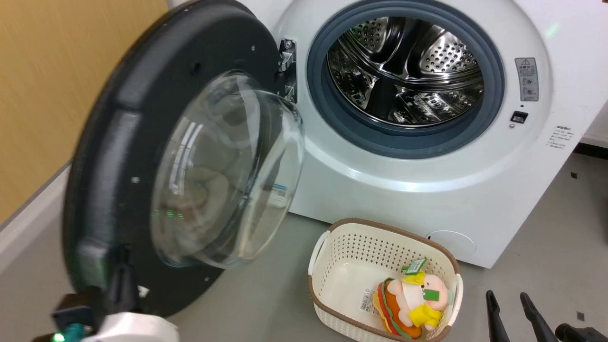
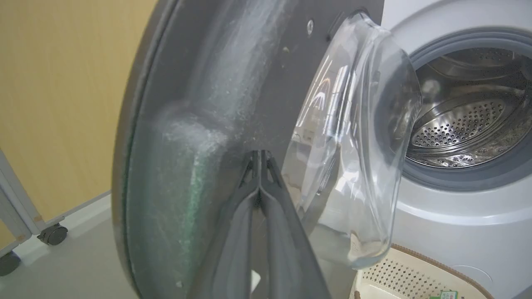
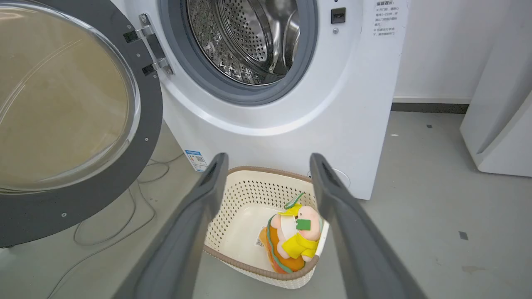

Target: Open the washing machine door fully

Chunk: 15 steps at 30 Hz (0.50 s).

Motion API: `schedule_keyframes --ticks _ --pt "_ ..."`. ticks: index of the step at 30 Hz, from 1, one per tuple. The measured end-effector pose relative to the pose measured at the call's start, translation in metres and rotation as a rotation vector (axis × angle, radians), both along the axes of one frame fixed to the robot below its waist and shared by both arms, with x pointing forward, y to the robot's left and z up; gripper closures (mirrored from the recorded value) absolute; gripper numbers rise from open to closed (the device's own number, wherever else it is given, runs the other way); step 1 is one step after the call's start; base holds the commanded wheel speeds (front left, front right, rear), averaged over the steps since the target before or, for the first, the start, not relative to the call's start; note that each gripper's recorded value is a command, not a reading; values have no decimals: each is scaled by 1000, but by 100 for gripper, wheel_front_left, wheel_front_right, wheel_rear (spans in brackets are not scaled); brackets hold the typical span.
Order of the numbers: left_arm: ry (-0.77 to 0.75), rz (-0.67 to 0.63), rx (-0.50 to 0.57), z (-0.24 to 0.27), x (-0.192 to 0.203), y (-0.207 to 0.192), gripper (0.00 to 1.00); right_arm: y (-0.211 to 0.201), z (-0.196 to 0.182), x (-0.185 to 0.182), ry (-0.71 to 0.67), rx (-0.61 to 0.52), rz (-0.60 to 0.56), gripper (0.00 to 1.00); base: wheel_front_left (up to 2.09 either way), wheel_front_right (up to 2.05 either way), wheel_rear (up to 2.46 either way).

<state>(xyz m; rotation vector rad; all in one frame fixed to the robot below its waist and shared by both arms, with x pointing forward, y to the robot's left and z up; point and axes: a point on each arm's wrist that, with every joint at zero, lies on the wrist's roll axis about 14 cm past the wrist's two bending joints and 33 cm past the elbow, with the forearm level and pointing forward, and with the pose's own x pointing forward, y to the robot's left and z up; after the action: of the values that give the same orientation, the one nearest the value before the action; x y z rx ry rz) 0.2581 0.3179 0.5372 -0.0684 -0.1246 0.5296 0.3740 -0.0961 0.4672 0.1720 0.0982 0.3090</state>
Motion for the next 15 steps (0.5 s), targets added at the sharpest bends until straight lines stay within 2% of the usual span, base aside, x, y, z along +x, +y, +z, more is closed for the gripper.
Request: schedule_keyframes --ticks 5,15 --pt "-12 79 -4 0 -4 37 100 -4 0 -1 2 -1 -11 0 0 0 0" --pt "23 109 23 -2 8 86 100 -8 -2 -2 8 0 -22 0 0 0 0"
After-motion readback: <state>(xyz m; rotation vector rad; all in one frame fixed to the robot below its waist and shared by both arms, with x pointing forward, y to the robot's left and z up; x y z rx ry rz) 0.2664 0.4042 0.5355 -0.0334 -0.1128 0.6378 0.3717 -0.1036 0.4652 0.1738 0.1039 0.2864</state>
